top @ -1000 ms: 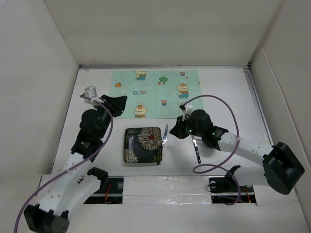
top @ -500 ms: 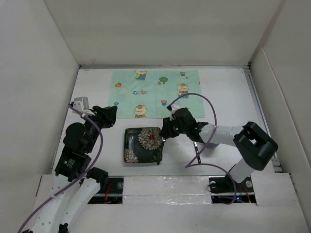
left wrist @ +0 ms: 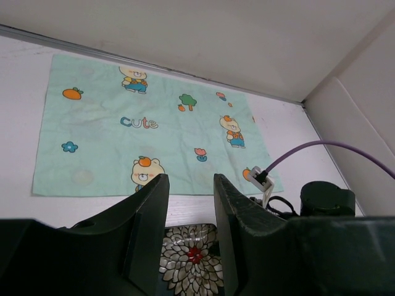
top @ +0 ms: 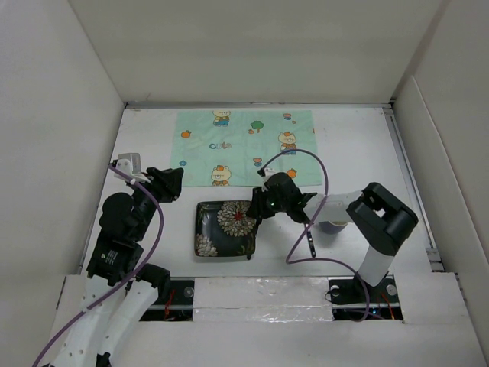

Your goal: Set the dinner table for one person

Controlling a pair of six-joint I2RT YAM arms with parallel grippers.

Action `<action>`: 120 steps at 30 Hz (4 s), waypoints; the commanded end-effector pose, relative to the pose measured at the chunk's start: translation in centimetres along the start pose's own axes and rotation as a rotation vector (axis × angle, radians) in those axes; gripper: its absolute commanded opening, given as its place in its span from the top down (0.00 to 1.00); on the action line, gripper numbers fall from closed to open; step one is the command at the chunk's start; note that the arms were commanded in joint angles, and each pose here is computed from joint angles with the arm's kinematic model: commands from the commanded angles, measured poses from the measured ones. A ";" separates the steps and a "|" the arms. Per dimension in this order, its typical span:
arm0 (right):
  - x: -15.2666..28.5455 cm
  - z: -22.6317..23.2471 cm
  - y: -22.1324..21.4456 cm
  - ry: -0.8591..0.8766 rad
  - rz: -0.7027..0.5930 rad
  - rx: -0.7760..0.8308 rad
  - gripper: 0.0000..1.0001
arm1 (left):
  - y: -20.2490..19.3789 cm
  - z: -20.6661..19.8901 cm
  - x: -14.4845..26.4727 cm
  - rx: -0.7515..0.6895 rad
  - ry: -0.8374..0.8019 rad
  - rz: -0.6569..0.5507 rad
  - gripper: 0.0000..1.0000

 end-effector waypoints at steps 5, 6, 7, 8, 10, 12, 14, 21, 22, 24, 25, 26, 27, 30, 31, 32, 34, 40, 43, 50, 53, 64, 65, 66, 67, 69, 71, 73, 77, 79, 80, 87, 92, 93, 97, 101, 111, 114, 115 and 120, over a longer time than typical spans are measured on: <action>-1.4 0.8 1.0 0.061 -0.042 -0.026 0.71 | 0.3 -0.1 0.0 -0.019 -0.020 -0.021 0.67; -1.3 1.0 1.1 0.069 -0.048 -0.038 0.77 | 0.3 -0.2 0.1 -0.019 -0.022 -0.022 0.67; -1.2 1.1 1.1 0.080 -0.052 -0.042 0.92 | 0.3 -0.2 0.1 -0.019 -0.023 -0.021 0.67; -0.9 1.3 1.7 0.103 -0.065 -0.048 1.00 | 0.3 -0.2 0.1 -0.019 -0.024 -0.019 0.67; -0.3 1.8 2.8 0.139 -0.102 -0.061 1.00 | 0.3 -0.2 0.1 -0.018 -0.026 -0.022 0.67; 2.6 3.8 7.6 0.273 -0.208 -0.073 1.00 | 0.3 -0.2 0.1 -0.022 -0.026 -0.019 0.67; 3.1 3.7 8.6 0.265 -0.226 -0.079 1.00 | 0.2 -0.2 0.0 -0.022 -0.024 -0.014 0.67; 7.0 1.9 19.7 0.231 -0.411 -0.070 1.00 | 0.2 -0.1 0.1 -0.027 -0.023 -0.012 0.67; 7.5 1.7 21.7 0.252 -0.436 -0.079 1.00 | 0.2 -0.2 0.1 -0.025 -0.027 -0.013 0.67; 6.9 -0.9 23.0 0.284 -0.441 -0.118 1.00 | 0.1 -0.2 0.1 -0.025 -0.028 -0.012 0.67; 6.7 -1.7 23.7 0.281 -0.452 -0.141 1.00 | 0.1 -0.2 0.1 -0.025 -0.034 -0.010 0.67; 6.3 -3.1 25.3 0.245 -0.463 -0.151 1.00 | 0.1 -0.2 0.1 -0.025 -0.034 -0.010 0.67; 5.9 -4.0 26.0 0.221 -0.455 -0.153 1.00 | 0.1 -0.2 0.2 -0.025 -0.038 -0.012 0.67; 4.2 -6.4 28.6 0.204 -0.429 -0.159 1.00 | 0.3 -0.4 0.3 -0.024 -0.045 -0.025 0.67; 3.5 -6.7 29.0 0.207 -0.420 -0.159 1.00 | 0.3 -0.3 0.2 -0.024 -0.044 -0.021 0.67; 3.0 -7.8 29.0 0.189 -0.385 -0.180 1.00 | 0.3 -0.4 0.2 -0.026 -0.043 -0.020 0.67; 2.4 -9.3 30.7 0.182 -0.405 -0.176 1.00 | 0.2 -0.3 0.2 -0.031 -0.037 -0.013 0.67; 0.3 -12.1 30.7 0.202 -0.353 -0.240 1.00 | 0.2 -0.3 0.1 -0.029 -0.040 -0.015 0.67; 0.1 -12.7 31.3 0.209 -0.349 -0.237 1.00 | 0.3 -0.4 0.1 -0.029 -0.041 -0.016 0.67; -2.4 -15.2 30.0 0.155 -0.290 -0.284 1.00 | 0.2 -0.3 0.1 -0.029 -0.040 -0.015 0.67; -2.9 -15.4 29.8 0.162 -0.295 -0.296 1.00 | 0.2 -0.3 0.0 -0.029 -0.038 -0.015 0.67; -5.1 -16.7 29.6 0.164 -0.282 -0.341 1.00 | 0.1 -0.2 -0.1 -0.030 -0.033 -0.005 0.67; -5.3 -16.8 29.4 0.163 -0.278 -0.343 1.00 | 0.1 -0.2 -0.1 -0.031 -0.033 -0.005 0.67; -5.5 -17.0 29.2 0.161 -0.273 -0.347 1.00 | 0.0 -0.1 -0.2 -0.032 -0.028 -0.001 0.67; -5.7 -17.1 29.2 0.159 -0.271 -0.349 1.00 | -0.1 -0.1 -0.3 -0.032 -0.028 0.001 0.67; -5.9 -17.2 28.9 0.155 -0.265 -0.355 1.00 | -0.1 -0.1 -0.3 -0.032 -0.028 0.003 0.67; -5.9 -17.4 28.7 0.146 -0.262 -0.349 0.88 | -0.1 -0.1 -0.3 -0.032 -0.028 0.003 0.67; -5.6 -17.3 28.8 0.134 -0.260 -0.330 0.72 | -0.1 -0.1 -0.3 -0.032 -0.027 0.004 0.67; -4.1 -17.1 29.7 0.068 -0.280 -0.283 0.58 | -0.1 -0.1 -0.3 -0.032 -0.028 0.003 0.67; -2.6 -16.7 30.5 0.034 -0.298 -0.241 0.53 | -0.2 -0.4 -0.2 -0.032 -0.052 0.016 0.67; -2.1 -16.6 30.9 0.013 -0.313 -0.227 0.52 | -0.3 -0.4 -0.2 -0.032 -0.051 0.017 0.67; 3.3 -14.8 31.9 -0.047 -0.388 -0.116 0.51 | -0.3 -0.5 -0.2 -0.034 -0.059 0.022 0.67; 7.8 -11.8 28.2 -0.126 -0.416 -0.038 1.00 | -0.2 -0.5 -0.1 -0.035 -0.061 0.018 0.68; 11.7 -9.4 28.5 -0.144 -0.481 0.017 1.00 | -0.2 -0.6 0.0 -0.035 -0.068 0.019 0.71; 16.6 -6.0 21.0 -0.319 -0.488 0.042 1.00 | -0.1 -0.7 0.0 -0.038 -0.071 0.017 0.95; 20.0 -6.5 11.7 -0.547 -0.434 -0.088 1.00 | -0.3 -0.8 0.0 -0.040 -0.083 0.031 1.00; 25.4 -6.7 0.4 -0.715 -0.370 -0.345 1.00 | 0.0 -1.0 0.3 -0.038 -0.098 0.017 0.77; 24.3 -6.9 -0.1 -0.720 -0.321 -0.345 0.97 | 0.1 -1.1 0.7 -0.038 -0.109 0.008 0.76; 24.1 -7.3 -0.6 -0.753 -0.301 -0.350 0.90 | 0.2 -1.2 0.8 -0.037 -0.109 0.002 0.76; 22.7 -7.7 -0.1 -0.769 -0.231 -0.310 0.56 | 0.1 -1.2 0.8 -0.036 -0.113 0.008 0.75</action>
Point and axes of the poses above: each gripper's point midway between its finger pads, its own x axis back along the fingers, its own z axis along the line the jaws close on, y = z × x, the point moved 6 cm from there along x, back along the fingers, and after that the axes turned 9 degrees about x, right-handed, at the moved point
